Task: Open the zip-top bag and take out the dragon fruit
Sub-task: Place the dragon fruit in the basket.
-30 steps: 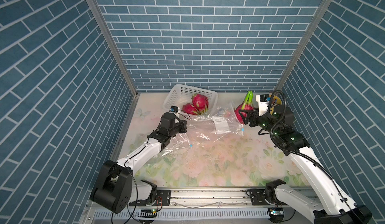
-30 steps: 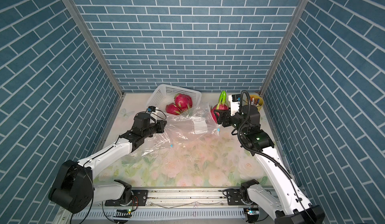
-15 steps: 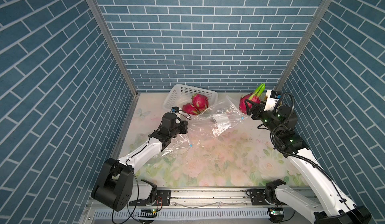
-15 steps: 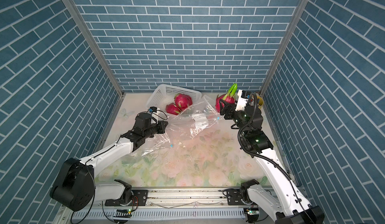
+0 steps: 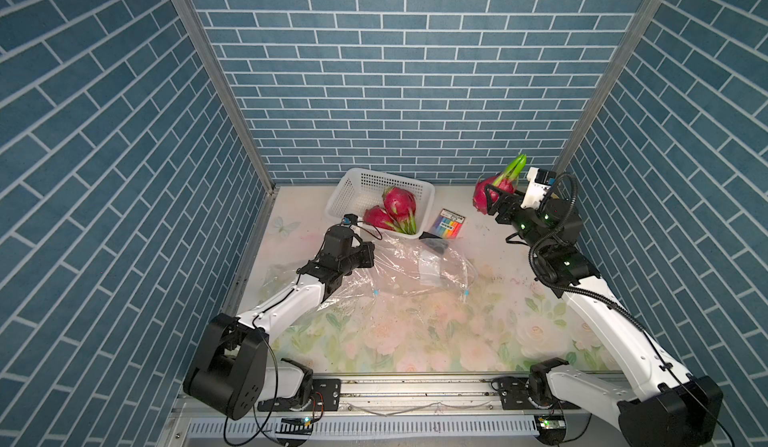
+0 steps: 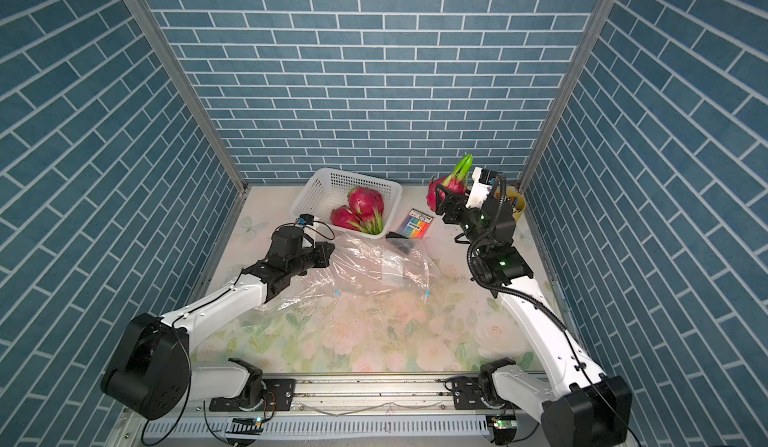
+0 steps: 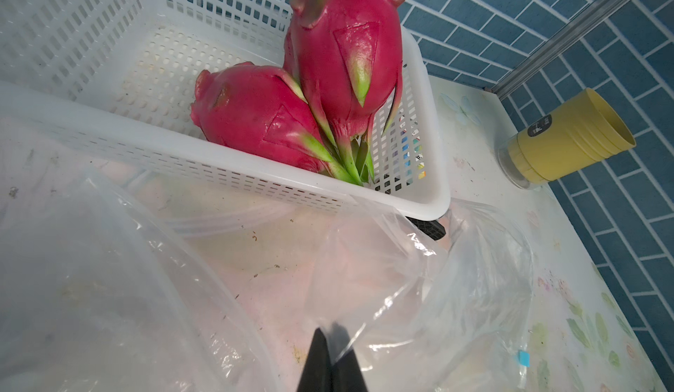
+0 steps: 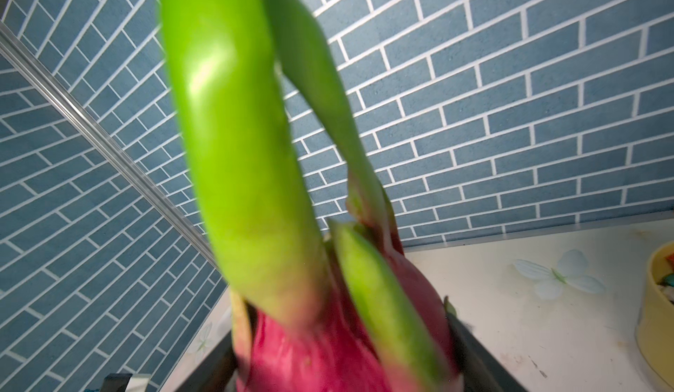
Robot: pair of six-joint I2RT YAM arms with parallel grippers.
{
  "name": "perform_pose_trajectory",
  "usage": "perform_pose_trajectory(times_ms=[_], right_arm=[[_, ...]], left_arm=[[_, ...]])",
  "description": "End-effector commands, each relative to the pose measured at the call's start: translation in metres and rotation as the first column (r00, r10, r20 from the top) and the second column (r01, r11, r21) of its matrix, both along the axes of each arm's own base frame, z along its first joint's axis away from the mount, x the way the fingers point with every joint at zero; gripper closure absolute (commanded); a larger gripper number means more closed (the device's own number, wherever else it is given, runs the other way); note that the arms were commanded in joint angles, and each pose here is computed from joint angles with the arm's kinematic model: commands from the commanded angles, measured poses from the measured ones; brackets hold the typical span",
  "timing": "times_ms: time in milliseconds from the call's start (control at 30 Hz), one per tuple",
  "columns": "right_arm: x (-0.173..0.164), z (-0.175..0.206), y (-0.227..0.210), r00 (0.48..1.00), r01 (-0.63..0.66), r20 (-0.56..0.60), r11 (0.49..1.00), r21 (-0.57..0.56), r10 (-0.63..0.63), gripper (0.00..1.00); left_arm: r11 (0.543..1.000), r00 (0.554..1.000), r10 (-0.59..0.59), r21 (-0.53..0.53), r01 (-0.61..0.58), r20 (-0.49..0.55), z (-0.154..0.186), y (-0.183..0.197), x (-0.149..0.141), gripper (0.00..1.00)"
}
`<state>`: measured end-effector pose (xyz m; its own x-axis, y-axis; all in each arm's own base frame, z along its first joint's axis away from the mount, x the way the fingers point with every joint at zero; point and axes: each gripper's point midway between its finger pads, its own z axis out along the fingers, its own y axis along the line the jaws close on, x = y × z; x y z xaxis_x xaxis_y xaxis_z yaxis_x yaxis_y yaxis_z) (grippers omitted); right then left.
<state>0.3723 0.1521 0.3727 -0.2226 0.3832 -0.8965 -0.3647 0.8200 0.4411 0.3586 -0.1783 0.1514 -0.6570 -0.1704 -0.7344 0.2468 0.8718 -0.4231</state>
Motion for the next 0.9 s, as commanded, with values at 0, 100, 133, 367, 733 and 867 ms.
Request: perform_pose_trajectory(times_ms=[0,100,133,367,733,867], right_arm=[[0.008,0.014,0.034,0.994,-0.11,0.001,0.993,0.053,0.11,0.28],[0.02,-0.005,0.067,0.985,-0.163,-0.046,0.987,0.016,0.164,0.28],[0.023,-0.01,0.076,0.983,-0.173,-0.053,0.985,0.002,0.173,0.27],[0.046,-0.066,0.145,0.96,-0.248,-0.158,0.965,-0.09,0.232,0.27],[0.079,-0.141,0.191,0.939,-0.256,-0.265,0.96,-0.117,0.218,0.27],[0.088,-0.156,0.2,0.937,-0.251,-0.28,0.959,-0.133,0.207,0.27]], left_arm=[[1.0,1.0,0.002,-0.003,-0.002,0.028,0.008,0.001,-0.002,1.0],[0.999,0.999,0.019,-0.035,-0.018,0.05,0.015,0.003,-0.006,1.0],[0.999,0.998,0.021,-0.048,-0.018,0.055,0.017,0.003,-0.008,1.0],[0.996,0.999,0.032,-0.09,-0.03,0.02,0.005,0.011,-0.034,1.0],[0.997,0.999,0.036,-0.075,-0.035,0.011,-0.008,0.018,-0.046,0.99],[0.997,0.999,0.038,-0.071,-0.037,0.009,-0.013,0.019,-0.049,0.99]])
